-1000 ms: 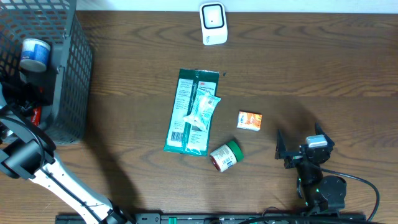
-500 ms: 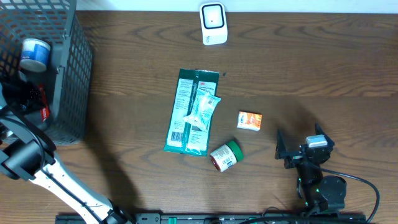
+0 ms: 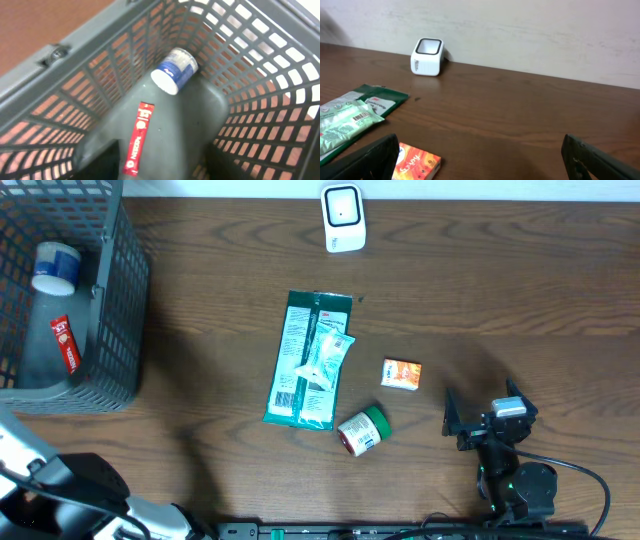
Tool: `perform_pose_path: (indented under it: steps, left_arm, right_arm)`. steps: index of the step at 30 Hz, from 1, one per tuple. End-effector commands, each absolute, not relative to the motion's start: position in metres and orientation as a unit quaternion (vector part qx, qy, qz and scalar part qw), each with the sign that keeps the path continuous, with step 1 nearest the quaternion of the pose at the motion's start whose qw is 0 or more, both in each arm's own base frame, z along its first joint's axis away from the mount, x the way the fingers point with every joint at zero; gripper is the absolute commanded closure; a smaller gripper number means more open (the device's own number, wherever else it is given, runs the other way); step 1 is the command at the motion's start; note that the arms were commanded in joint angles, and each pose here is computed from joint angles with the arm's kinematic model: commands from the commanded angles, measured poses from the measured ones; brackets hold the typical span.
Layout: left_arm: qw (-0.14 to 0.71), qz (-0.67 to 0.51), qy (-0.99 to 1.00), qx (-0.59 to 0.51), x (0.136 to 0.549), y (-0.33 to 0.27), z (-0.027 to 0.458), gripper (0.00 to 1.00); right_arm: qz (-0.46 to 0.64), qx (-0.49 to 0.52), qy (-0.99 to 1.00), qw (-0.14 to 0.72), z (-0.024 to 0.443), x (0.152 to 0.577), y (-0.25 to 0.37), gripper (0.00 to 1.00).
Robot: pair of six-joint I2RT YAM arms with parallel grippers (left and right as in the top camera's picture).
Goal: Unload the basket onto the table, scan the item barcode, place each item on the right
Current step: 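Reach the left gripper into the basket and grasp the red Nescafe stick, then carry the Nescafe stick out and lay it beside the orange box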
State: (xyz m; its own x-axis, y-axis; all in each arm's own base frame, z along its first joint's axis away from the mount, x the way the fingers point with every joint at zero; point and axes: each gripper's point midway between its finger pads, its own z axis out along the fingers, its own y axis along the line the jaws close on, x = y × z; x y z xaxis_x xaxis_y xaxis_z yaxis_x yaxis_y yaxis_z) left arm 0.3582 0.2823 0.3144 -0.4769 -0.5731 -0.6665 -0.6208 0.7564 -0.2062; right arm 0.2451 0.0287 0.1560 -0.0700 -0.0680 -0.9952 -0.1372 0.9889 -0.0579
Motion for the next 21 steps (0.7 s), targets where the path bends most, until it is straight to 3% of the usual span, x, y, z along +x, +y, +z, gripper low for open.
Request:
perform_pose_path:
  steps: [1, 11, 21]
  left_arm:
    - [0.31, 0.033, 0.876, -0.367, 0.357, 0.294, 0.261, 0.33]
    - [0.144, -0.005, 0.926, -0.348, 0.361, 0.287, 0.093, 0.29]
    - [0.049, -0.039, 0.945, -0.32, 0.355, 0.271, 0.004, 0.29]
  right_arm:
    - [0.024, -0.065, 0.732, 0.678, 0.156, 0.245, 0.027, 0.01]
    - [0.024, -0.065, 0.732, 0.678, 0.156, 0.245, 0.027, 0.01]
    - [0.024, -0.065, 0.732, 0.678, 0.156, 0.245, 0.027, 0.01]
